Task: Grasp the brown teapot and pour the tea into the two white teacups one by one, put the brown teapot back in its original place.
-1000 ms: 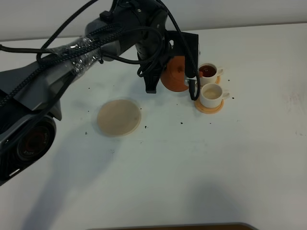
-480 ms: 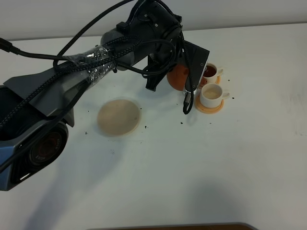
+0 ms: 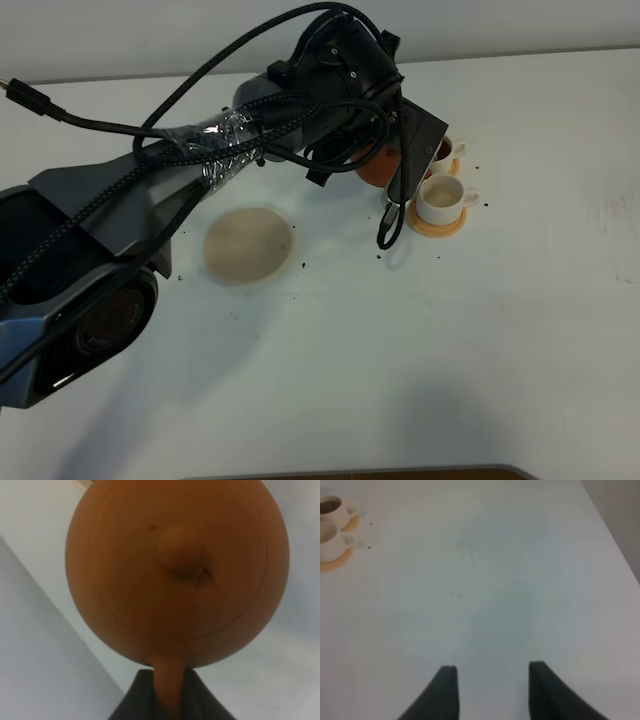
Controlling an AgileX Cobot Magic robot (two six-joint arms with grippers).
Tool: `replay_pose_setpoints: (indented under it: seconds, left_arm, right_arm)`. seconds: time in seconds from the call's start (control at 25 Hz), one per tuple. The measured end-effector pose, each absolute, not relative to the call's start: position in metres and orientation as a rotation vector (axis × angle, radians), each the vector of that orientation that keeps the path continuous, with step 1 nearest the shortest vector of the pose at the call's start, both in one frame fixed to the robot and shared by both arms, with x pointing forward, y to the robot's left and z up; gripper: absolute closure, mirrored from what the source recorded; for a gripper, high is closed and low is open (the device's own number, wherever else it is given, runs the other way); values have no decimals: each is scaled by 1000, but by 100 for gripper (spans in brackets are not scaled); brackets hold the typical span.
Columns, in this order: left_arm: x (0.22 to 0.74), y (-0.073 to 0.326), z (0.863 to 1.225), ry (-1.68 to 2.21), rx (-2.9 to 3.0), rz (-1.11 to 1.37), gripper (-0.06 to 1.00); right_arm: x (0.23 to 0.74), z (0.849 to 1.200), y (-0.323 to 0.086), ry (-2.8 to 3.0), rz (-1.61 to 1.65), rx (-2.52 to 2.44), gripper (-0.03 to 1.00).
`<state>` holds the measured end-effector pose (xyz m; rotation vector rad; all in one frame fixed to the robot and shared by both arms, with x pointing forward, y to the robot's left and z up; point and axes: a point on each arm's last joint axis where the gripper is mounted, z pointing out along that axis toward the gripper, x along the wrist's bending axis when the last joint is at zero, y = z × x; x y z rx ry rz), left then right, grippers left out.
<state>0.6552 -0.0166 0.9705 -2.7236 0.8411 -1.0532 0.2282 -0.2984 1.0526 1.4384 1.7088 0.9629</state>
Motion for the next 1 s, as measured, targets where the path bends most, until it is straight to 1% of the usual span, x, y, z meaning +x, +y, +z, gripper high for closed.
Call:
replay_pose_setpoints:
  seconds: [1.0]
  left_arm:
    - [643,-40,977,1159,-2448,-1130,80]
  right_arm:
    - [228,1053,-298,1709,963,1438,60]
